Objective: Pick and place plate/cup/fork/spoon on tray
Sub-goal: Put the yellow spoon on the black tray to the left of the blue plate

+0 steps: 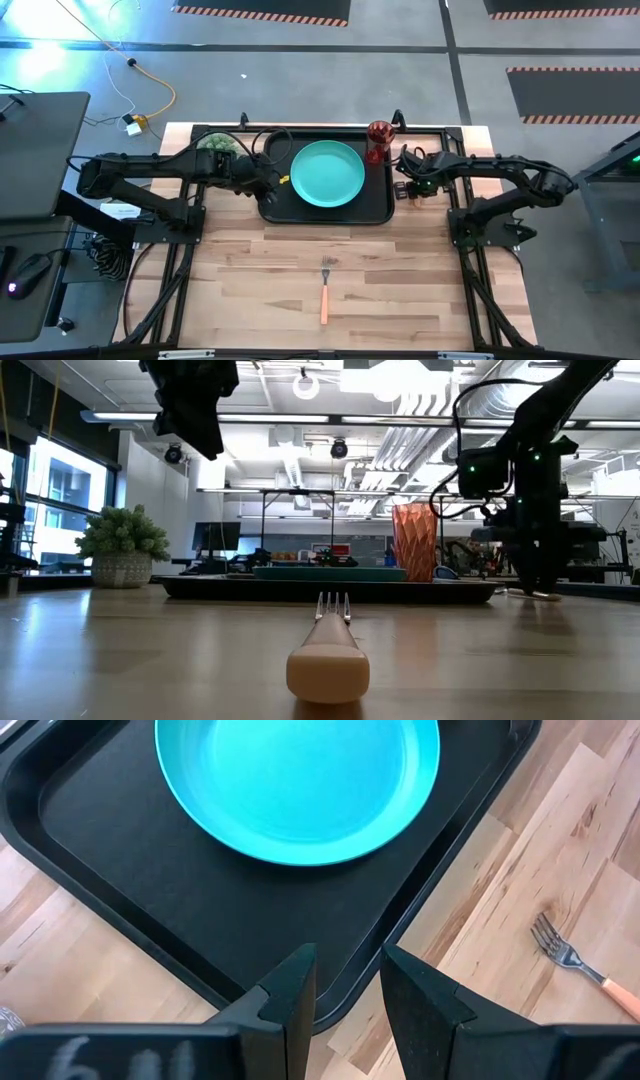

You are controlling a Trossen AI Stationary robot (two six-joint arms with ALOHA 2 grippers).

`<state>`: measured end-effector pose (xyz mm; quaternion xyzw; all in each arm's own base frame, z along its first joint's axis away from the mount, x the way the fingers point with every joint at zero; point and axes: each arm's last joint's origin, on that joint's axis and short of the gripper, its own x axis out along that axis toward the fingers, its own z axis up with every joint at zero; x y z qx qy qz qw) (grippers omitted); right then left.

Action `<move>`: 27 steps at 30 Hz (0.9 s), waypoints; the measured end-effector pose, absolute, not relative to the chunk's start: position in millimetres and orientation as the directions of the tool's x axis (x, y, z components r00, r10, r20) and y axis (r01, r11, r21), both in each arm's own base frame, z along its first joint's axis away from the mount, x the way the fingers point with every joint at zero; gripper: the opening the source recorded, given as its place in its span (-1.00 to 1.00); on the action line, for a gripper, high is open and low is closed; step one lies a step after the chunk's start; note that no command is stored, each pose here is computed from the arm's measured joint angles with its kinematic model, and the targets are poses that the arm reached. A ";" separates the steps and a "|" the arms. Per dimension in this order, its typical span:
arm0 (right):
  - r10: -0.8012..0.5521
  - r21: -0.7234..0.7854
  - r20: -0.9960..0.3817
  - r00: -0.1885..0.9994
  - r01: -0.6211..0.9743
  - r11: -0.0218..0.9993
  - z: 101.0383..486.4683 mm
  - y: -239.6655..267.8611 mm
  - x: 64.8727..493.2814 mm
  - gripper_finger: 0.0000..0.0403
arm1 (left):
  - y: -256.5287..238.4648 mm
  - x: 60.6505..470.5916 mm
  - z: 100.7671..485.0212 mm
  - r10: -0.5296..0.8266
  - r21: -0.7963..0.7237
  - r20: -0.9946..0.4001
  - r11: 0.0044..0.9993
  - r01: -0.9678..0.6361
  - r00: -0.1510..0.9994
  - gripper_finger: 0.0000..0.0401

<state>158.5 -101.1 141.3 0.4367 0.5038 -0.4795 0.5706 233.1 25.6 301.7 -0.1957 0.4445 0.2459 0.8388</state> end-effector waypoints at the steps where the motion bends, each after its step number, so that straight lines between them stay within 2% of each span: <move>1: -0.105 0.013 -0.994 0.029 0.988 0.155 140.1 -100.7 157.5 -0.45 | 25.6 233.1 301.7 0.239 -0.110 -0.842 0.802 -0.586 0.484 -0.47; 9: -0.090 0.013 -0.996 0.024 0.993 0.115 130.6 -96.6 151.2 -0.48 | 25.6 233.1 301.7 0.239 -0.110 -0.842 0.802 -0.587 0.484 -0.47; 16: -0.090 0.029 -0.995 0.040 0.992 0.124 135.4 -98.5 155.6 -0.88 | 25.6 233.1 301.7 0.239 -0.110 -0.842 0.802 -0.587 0.484 -0.47; 27: -0.079 0.031 -0.996 0.037 0.996 0.085 144.0 -98.6 161.0 -0.88 | 25.6 233.2 301.6 0.239 -0.109 -0.842 0.803 -0.586 0.484 -0.47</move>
